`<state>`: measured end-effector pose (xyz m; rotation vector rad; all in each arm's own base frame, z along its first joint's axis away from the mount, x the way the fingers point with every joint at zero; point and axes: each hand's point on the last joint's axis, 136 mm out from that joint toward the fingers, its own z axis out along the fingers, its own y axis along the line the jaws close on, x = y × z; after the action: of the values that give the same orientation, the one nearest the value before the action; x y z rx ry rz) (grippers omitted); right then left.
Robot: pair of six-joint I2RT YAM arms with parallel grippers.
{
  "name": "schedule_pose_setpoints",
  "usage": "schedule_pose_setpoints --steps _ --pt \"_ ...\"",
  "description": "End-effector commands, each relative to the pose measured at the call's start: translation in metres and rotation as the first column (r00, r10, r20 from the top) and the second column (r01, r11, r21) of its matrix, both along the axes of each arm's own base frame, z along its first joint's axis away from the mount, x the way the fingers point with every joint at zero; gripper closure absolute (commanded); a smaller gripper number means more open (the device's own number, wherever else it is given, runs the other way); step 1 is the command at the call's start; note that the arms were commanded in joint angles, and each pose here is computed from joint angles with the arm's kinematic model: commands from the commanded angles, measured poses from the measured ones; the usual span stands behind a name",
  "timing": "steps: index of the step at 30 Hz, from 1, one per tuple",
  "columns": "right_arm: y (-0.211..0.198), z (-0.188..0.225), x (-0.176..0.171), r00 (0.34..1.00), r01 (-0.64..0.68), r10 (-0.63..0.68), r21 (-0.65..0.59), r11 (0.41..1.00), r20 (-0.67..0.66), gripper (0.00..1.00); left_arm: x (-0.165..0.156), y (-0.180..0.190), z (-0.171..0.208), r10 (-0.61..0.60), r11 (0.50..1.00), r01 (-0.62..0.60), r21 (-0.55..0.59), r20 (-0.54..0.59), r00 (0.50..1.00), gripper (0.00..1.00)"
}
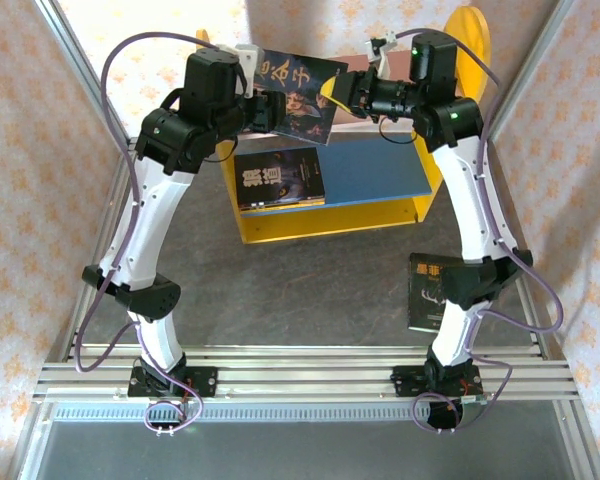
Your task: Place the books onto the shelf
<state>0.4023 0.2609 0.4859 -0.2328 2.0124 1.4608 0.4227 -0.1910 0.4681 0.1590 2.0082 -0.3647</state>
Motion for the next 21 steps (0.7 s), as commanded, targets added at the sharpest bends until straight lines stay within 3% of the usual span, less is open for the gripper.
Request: schedule_pose_setpoints --steps 1,13,21 --pt "-0.006 0.016 0.001 0.995 0.033 -0.030 -0.022 0.999 0.099 0.84 0.000 0.008 -0.014 0.017 0.999 -0.015 0.049 -0.042 0.999 0.45" --pt "-0.023 -0.002 0.022 0.977 0.182 -0.165 -0.130 0.975 0.133 0.55 0.005 0.007 -0.033 0.025 0.999 -0.021 0.034 -0.108 0.994 0.49" --pt "-0.031 -0.016 0.019 0.970 0.221 -0.191 -0.208 0.953 0.153 0.49 0.006 0.008 -0.035 0.028 0.999 -0.026 0.027 -0.112 0.993 0.50"
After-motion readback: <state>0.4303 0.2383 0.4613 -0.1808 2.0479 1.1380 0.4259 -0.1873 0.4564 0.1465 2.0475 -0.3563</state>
